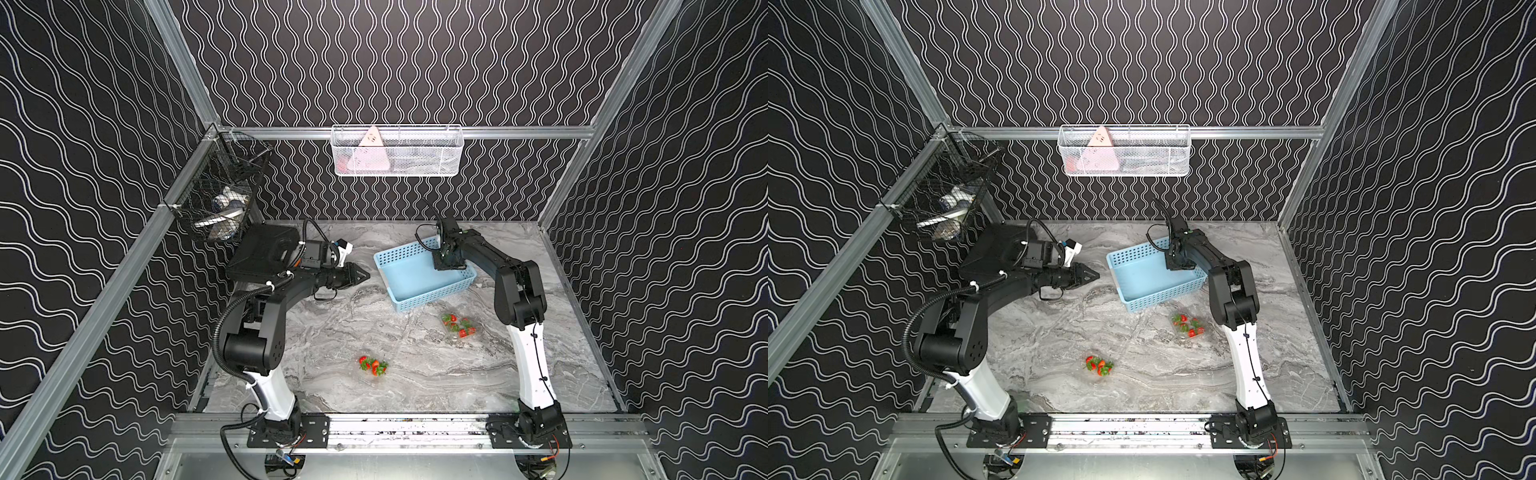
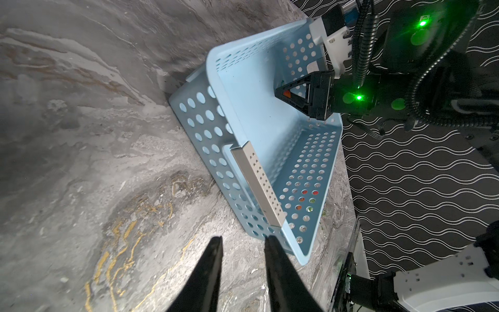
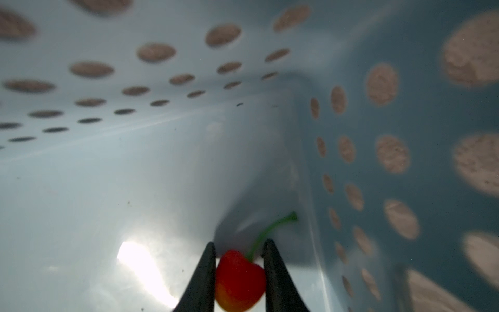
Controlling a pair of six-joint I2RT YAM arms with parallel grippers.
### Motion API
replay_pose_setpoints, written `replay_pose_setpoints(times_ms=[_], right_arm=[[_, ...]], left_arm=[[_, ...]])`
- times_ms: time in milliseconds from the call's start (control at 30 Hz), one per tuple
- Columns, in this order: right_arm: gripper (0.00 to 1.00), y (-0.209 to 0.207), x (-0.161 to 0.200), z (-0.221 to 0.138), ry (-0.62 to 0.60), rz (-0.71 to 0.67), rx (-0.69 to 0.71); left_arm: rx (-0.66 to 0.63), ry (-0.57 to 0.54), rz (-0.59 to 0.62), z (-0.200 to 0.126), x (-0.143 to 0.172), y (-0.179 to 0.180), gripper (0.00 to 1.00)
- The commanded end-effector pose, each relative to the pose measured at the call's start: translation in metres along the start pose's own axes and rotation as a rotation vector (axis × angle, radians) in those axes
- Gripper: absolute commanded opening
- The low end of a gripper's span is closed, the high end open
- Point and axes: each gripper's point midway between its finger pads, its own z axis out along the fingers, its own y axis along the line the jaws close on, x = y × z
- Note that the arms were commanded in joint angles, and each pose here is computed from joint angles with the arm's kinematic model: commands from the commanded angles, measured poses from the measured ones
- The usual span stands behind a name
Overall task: Pack strawberries into containers
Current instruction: Pick up the strawberry from the basket, then place the strawberry in the packing box.
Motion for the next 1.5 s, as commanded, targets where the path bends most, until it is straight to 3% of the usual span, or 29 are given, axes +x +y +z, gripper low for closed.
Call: replay_pose_setpoints(times_ms=[0, 300, 467, 600, 733, 800, 967, 1100, 1300, 1467], right_arm=[[0.13, -0.002, -0.004, -0.019, -0.009, -0.006, -0.001], [0.1, 0.003, -0.024, -0.066, -0.09, 0.005, -0.047], [0.11, 0.027, -0.014, -0.108, -0.107, -0.024, -0.13], [0.12, 0.076, 0.014, -0.165, -0.165, -0.105, -0.268], [0.13, 0.143, 0.071, -0.209, -0.151, -0.202, -0.469], [0.13, 0.18, 0.108, -0.226, -0.122, -0.261, -0.567], [0.14, 0.233, 0.184, -0.228, -0.001, -0.317, -0.699], [0.14, 0.259, 0.22, -0.22, 0.058, -0.353, -0.723], [0.15, 0.287, 0.249, -0.205, 0.111, -0.415, -0.739], [0.17, 0.291, 0.269, -0.187, 0.15, -0.431, -0.711]], left_arm=[[0.015, -0.003, 0.017, -0.001, -0.003, -0.004, 0.32], [0.019, -0.01, 0.022, -0.003, -0.004, -0.007, 0.32], [0.02, -0.012, 0.021, -0.003, -0.005, -0.007, 0.32], [0.019, -0.02, 0.024, -0.005, -0.005, -0.009, 0.33], [0.019, -0.037, 0.034, -0.01, -0.009, -0.013, 0.34], [0.015, -0.056, 0.036, -0.015, -0.013, -0.016, 0.4], [-0.014, -0.157, 0.054, -0.046, -0.031, -0.028, 0.54], [-0.068, -0.269, 0.042, -0.097, -0.041, -0.039, 0.59], [-0.17, -0.335, 0.03, -0.152, -0.001, -0.054, 0.58], [-0.228, -0.355, 0.025, -0.177, 0.032, -0.057, 0.58]])
